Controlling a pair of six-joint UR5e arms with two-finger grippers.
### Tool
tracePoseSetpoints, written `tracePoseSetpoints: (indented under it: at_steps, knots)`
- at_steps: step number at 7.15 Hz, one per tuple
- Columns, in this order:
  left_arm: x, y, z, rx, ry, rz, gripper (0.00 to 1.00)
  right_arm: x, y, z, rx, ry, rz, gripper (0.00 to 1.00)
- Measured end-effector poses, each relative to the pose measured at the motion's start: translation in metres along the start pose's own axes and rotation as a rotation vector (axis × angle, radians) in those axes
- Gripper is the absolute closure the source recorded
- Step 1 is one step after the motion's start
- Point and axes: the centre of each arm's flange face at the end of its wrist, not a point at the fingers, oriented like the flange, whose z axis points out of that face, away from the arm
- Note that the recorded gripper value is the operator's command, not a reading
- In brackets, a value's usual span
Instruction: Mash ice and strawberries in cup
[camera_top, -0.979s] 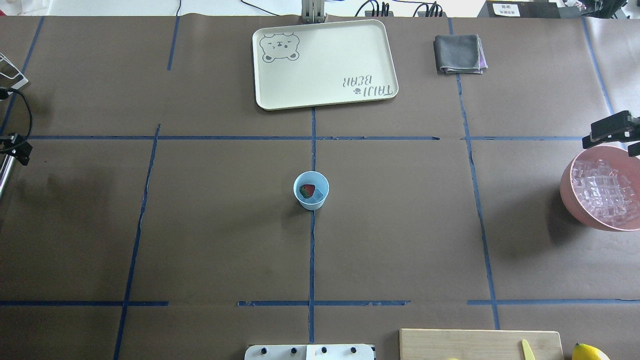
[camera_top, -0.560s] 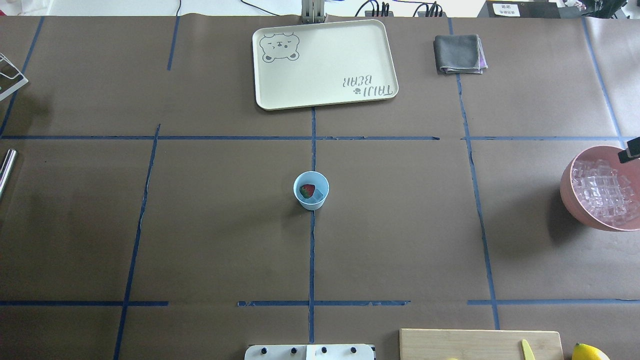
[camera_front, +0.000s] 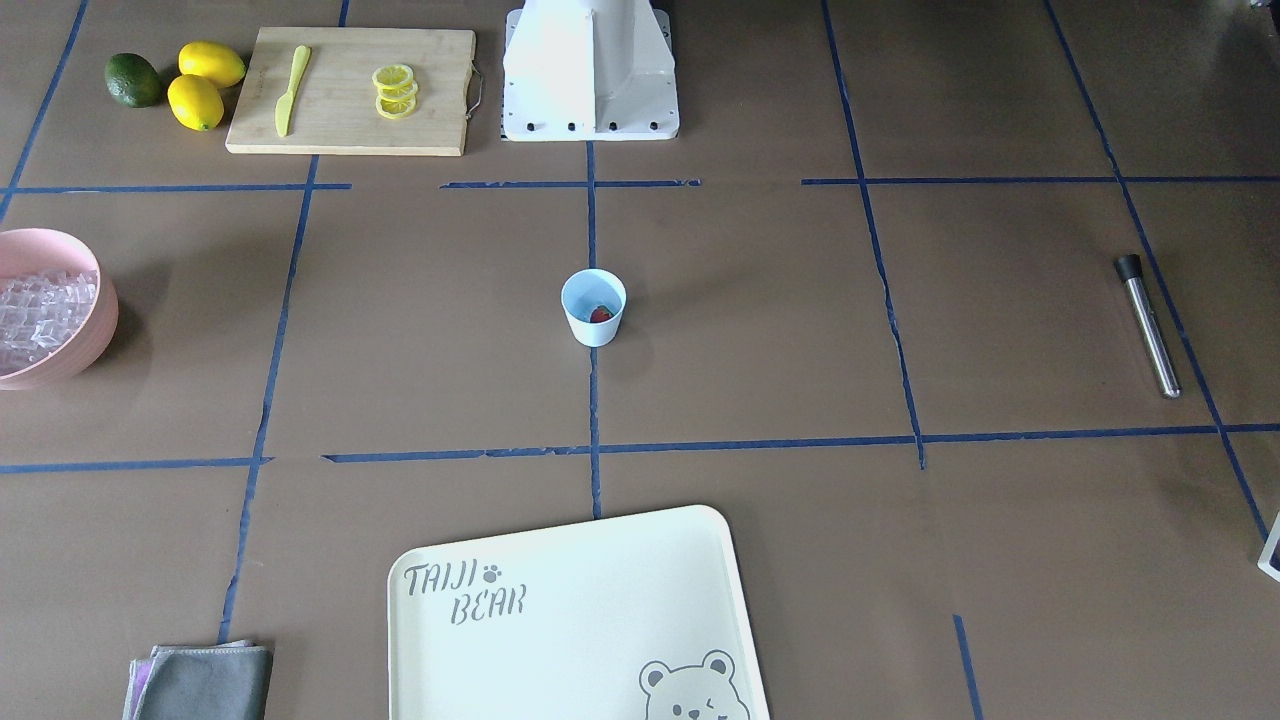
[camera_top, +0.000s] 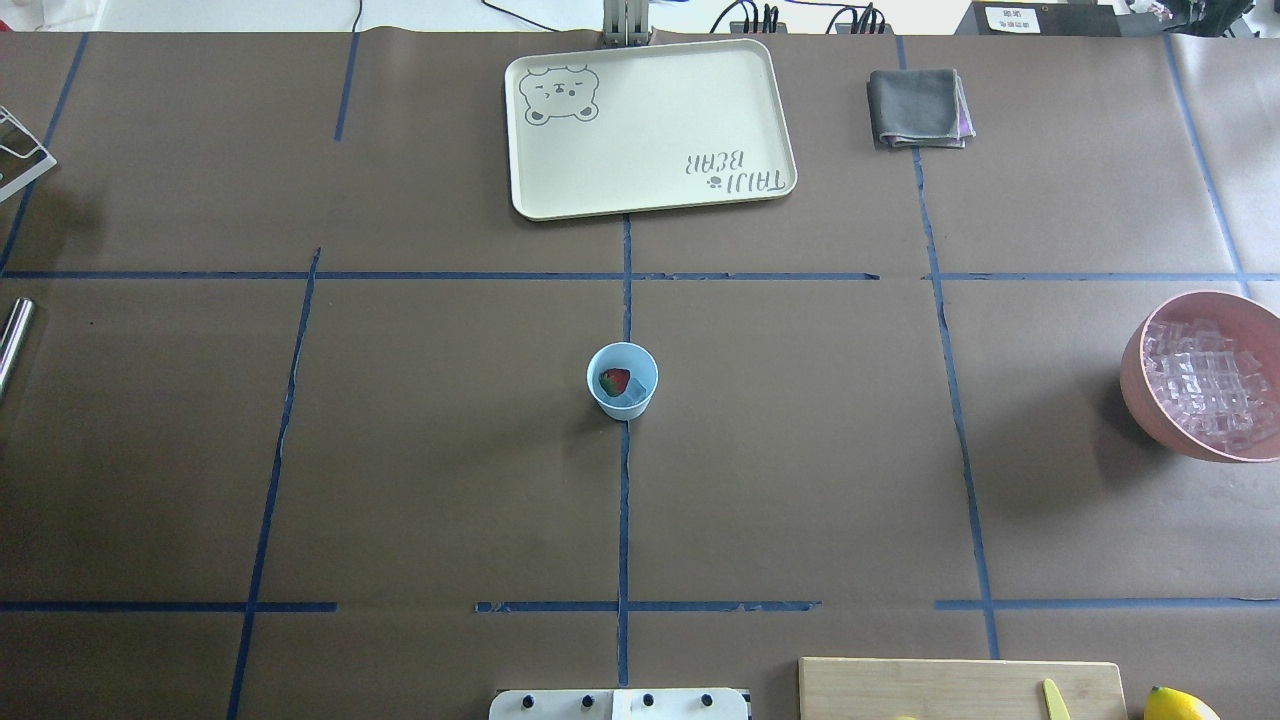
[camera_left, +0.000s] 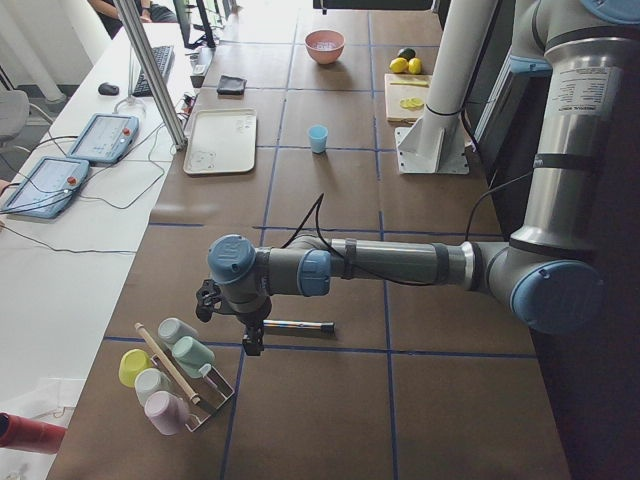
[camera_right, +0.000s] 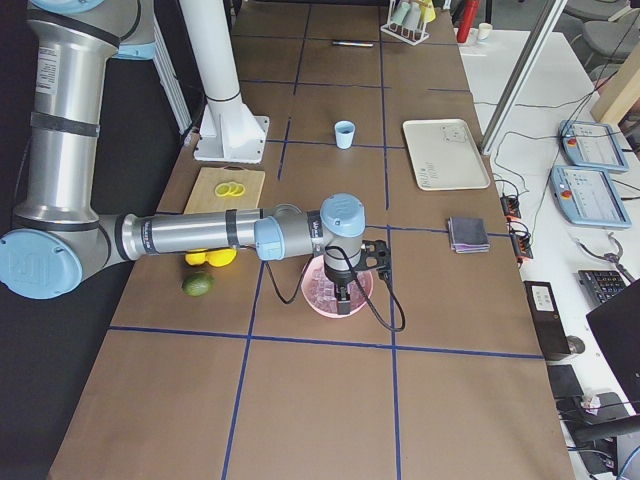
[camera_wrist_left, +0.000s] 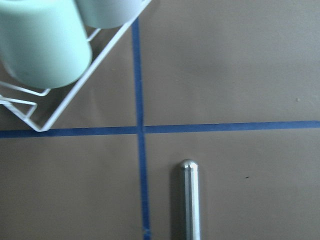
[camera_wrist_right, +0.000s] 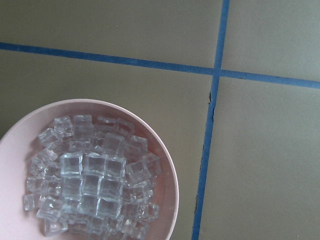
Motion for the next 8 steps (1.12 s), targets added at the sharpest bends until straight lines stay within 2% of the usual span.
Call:
tracePoseSetpoints:
  at_steps: [2, 8]
  knots:
    - [0.015, 0.016, -0.024, -0.019, -0.004, -0.007, 0.0, 0.016, 0.003, 0.01, -0.021, -0.002, 0.002, 0.01]
    - [0.018, 0.035, -0.025, -0.026, -0.007, -0.008, 0.0, 0.02, 0.003, 0.018, -0.032, -0.036, 0.005, 0.01]
